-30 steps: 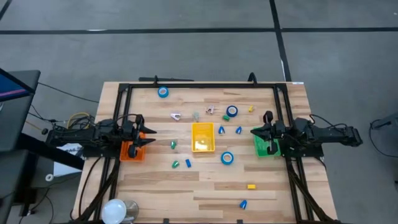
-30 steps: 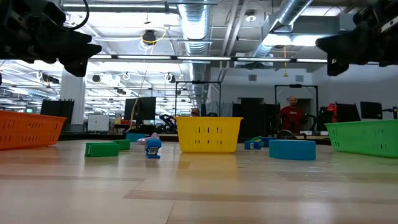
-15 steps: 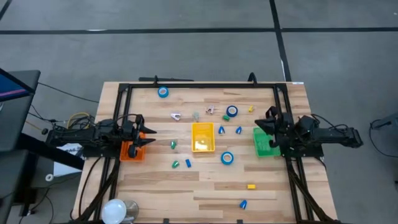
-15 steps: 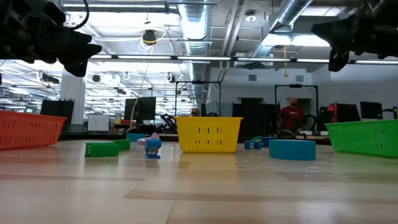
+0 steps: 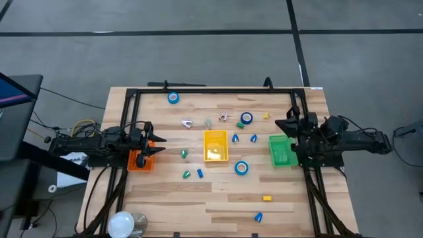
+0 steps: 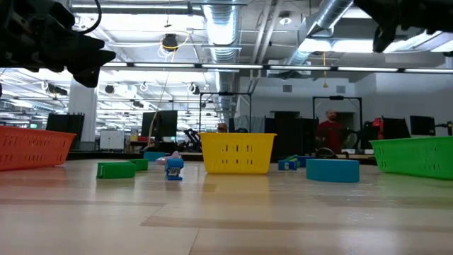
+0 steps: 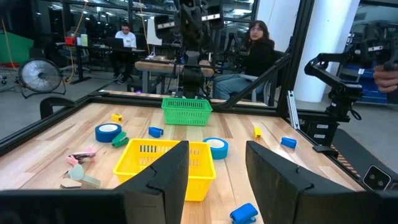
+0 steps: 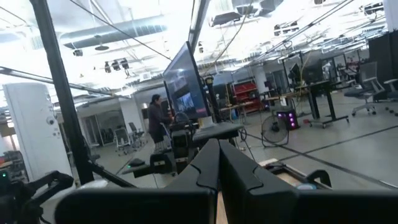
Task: Pick and place Stapler, Stapler remover, tape
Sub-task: Put the blue tape into the yellow basket
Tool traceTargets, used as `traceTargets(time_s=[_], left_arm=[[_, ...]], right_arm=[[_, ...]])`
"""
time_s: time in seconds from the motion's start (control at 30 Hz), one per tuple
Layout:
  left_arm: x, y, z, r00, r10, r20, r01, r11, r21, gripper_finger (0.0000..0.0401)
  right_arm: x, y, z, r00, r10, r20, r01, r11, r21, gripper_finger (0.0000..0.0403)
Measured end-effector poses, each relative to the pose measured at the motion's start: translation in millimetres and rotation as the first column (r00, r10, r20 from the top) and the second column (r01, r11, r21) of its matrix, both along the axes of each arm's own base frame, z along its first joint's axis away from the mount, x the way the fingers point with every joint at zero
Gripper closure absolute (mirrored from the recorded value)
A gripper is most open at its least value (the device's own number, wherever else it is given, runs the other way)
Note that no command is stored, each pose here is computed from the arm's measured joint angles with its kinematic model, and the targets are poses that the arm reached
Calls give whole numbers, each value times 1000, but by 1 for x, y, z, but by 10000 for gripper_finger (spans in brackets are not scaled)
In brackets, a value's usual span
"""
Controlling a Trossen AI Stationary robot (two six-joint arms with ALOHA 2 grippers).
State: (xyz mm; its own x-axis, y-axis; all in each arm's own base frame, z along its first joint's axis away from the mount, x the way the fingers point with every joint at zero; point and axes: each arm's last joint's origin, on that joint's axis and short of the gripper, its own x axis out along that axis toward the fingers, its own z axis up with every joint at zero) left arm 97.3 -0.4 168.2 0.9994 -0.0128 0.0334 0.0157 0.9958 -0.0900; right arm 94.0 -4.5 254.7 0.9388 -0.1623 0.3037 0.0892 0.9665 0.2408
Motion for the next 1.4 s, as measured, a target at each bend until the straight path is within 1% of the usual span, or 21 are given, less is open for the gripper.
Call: traceTargets(time_s=[0.23, 0.57, 0.73, 0.97, 1.13, 1.4], left_arm=[[0, 0, 0, 1000, 0, 0, 0, 1000, 0, 251], [0, 0, 0, 1000, 1, 0, -1, 1000, 0, 251], [0, 0, 0, 1000, 1, 0, -1, 1000, 0, 251], [0, 0, 0, 1000, 0, 0, 0, 1000, 0, 251], [0, 0, 0, 1000, 0, 0, 0, 1000, 0, 251], [0, 0, 0, 1000, 0, 0, 0, 1000, 0, 251]], right_arm=[[5, 0, 33, 1000, 2, -4, -2, 1000, -3, 403], [15, 0, 77, 987, 7, -163, -7, 1000, -4, 403], [21, 0, 92, 971, 6, -241, -8, 1000, -4, 403], [30, 0, 101, 949, 8, -315, -10, 1000, -3, 403], [39, 1, 97, 936, 11, -351, -13, 1000, -3, 403], [61, 1, 87, 903, 24, -429, -27, 1000, 0, 403]])
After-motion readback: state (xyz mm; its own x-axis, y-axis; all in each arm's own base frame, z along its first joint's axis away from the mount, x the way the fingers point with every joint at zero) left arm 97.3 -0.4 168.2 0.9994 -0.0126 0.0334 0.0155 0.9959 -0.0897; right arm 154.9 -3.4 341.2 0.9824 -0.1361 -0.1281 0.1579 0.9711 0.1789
